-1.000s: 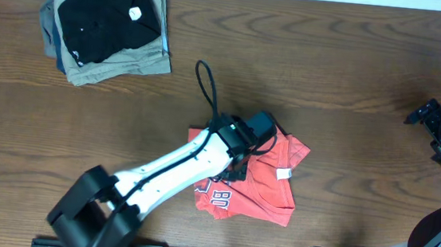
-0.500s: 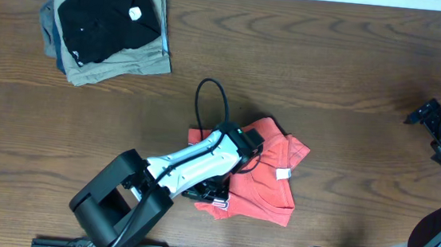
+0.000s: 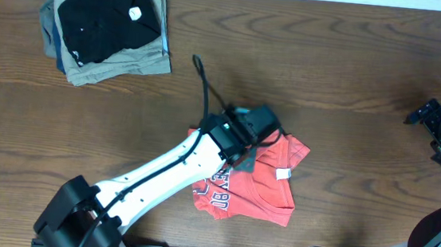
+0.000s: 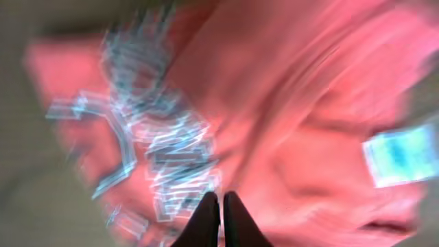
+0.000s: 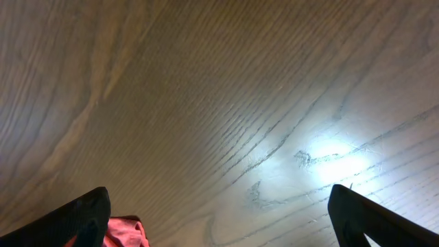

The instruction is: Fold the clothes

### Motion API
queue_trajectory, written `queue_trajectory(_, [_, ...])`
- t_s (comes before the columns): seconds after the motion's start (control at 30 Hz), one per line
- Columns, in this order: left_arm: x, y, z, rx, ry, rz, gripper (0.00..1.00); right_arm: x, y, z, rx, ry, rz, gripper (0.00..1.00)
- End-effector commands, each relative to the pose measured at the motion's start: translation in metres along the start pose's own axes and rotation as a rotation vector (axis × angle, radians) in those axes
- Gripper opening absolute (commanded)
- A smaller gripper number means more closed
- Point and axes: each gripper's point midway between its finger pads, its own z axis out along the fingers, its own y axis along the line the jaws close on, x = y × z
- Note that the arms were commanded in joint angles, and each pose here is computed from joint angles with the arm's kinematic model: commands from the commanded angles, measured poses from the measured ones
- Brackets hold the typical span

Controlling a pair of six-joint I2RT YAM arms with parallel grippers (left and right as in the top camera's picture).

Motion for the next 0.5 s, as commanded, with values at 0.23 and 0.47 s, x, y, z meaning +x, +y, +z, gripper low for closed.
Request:
queue_trajectory(0.23, [0.011,-0.018,0.042,0.041,0.109,0.075,0.08,-0.005,-0.002,-0.009,-0.001,-0.032,0.003,0.99])
queue_trajectory(0.47, [-0.007,-0.026,0.088,0.023,0.054,0.112,0.07,-0.005,-0.002,-0.009,-0.001,-0.032,0.003,0.99])
